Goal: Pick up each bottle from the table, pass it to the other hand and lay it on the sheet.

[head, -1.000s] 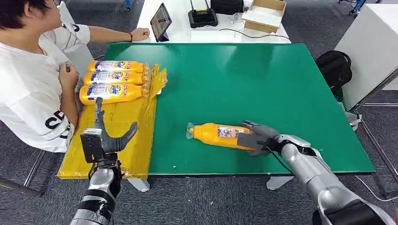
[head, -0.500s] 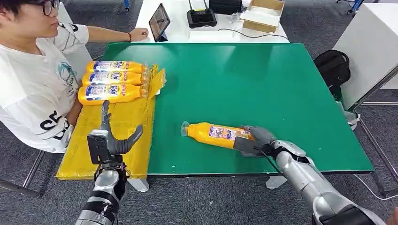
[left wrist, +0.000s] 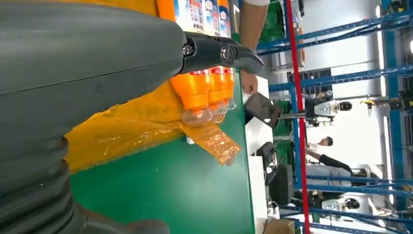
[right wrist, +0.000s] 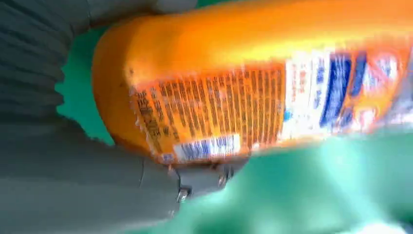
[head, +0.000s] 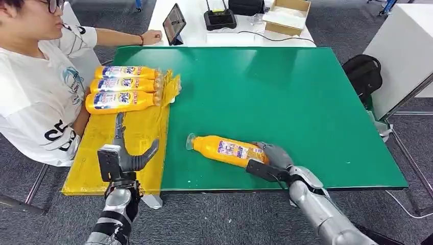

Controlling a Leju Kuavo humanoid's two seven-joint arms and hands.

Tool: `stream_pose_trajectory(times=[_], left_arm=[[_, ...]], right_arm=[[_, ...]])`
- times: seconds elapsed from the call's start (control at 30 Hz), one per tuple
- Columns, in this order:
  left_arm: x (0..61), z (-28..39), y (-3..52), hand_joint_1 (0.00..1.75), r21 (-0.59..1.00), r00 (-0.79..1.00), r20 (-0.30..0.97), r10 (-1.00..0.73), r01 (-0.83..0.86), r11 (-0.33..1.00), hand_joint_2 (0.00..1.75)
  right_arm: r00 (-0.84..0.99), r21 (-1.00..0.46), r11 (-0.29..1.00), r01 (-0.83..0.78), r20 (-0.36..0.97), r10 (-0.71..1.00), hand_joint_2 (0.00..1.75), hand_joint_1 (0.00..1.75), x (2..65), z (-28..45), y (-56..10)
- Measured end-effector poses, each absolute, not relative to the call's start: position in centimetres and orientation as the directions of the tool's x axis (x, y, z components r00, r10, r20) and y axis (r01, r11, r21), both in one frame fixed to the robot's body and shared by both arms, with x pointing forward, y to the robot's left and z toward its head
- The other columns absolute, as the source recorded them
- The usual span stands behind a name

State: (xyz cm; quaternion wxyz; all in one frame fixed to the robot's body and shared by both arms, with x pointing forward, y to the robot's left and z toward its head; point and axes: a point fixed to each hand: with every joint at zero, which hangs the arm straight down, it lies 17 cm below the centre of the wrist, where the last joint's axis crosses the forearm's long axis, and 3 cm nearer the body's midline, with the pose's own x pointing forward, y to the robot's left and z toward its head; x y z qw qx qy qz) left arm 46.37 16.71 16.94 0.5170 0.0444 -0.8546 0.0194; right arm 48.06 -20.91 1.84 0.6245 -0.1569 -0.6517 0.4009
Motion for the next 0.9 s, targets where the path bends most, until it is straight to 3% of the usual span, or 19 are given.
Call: stream_pose_trajectory(times=[0.2, 0.4, 0.57, 0.9], left_arm=[[45.6, 16.9, 15.7, 0.00, 0.052, -0.452, 0.888, -0.085, -0.084, 0.995, 1.75], [44.7, 16.1, 12.3, 0.00, -0.183, -0.338, 0.916, 0.214, 0.122, 0.976, 1.75], [43.8, 17.6, 9.5, 0.00, -0.360, -0.262, 0.863, 0.433, 0.282, 0.889, 1.75], [41.6, 20.8, 6.4, 0.00, -0.416, -0.245, 0.798, 0.551, 0.439, 0.797, 1.75]], right_arm=[[-0.295, -0.510, 0.859, 0.043, 0.815, 0.499, 1.75, 1.75, 47.5, 10.8, -21.2], [-0.426, -0.290, 0.905, 0.312, 0.808, 0.406, 1.75, 1.75, 45.5, 17.8, -25.6], [-0.484, -0.229, 0.916, 0.331, 0.792, 0.373, 1.75, 1.75, 44.2, 19.3, -25.2], [-0.490, -0.230, 0.941, 0.247, 0.808, 0.326, 1.75, 1.75, 42.8, 17.6, -22.1]])
